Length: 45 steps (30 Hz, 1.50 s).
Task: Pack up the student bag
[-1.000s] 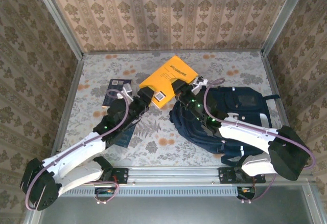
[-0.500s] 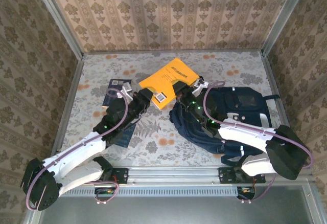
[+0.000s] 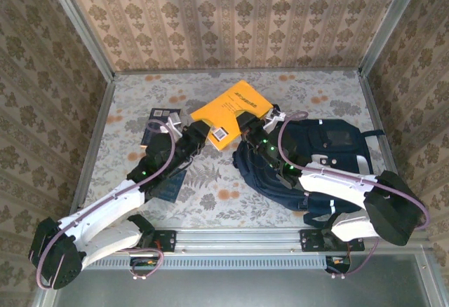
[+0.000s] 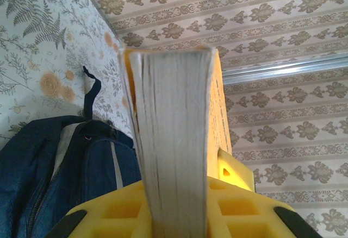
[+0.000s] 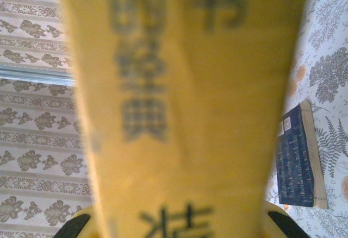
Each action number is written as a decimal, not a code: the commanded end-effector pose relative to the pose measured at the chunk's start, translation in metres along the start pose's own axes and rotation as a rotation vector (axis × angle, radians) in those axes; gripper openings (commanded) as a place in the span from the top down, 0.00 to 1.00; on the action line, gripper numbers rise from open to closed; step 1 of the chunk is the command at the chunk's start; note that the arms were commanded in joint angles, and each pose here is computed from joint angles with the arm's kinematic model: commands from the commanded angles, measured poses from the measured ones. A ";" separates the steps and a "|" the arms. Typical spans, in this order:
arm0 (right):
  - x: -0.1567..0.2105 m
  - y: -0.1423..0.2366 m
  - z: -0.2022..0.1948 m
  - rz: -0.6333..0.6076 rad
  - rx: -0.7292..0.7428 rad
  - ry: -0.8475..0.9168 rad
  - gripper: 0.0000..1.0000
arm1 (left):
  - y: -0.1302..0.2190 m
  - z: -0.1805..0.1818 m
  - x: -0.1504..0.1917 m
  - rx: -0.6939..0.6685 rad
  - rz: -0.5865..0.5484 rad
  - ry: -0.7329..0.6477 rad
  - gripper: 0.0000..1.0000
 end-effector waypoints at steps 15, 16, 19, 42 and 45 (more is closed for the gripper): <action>0.013 -0.004 0.015 0.038 -0.069 -0.032 1.00 | -0.002 -0.017 -0.007 0.051 -0.007 -0.040 0.92; 0.013 -0.004 0.014 0.037 -0.068 -0.030 1.00 | -0.001 -0.018 -0.007 0.053 -0.008 -0.047 0.96; 0.012 -0.002 0.010 0.036 -0.040 0.000 0.92 | 0.004 -0.018 -0.011 0.052 -0.030 -0.054 1.00; -0.086 0.109 -0.057 0.280 0.771 0.804 0.49 | 0.088 0.000 -0.035 -0.235 0.153 -0.461 1.00; -0.088 0.106 -0.065 0.319 0.822 0.799 0.52 | 0.094 -0.005 -0.034 -0.231 0.169 -0.498 1.00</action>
Point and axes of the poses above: each hand's point on the last joint's axis, 136 mm out from that joint toward the fingers, its own y axis back along the fingers, its own z axis along the line the jaws close on, x = y × z, the point moved 4 cm from there along y, back along the fingers, and after that the axes turned 10 degrees about -y, right-handed, at the moved point
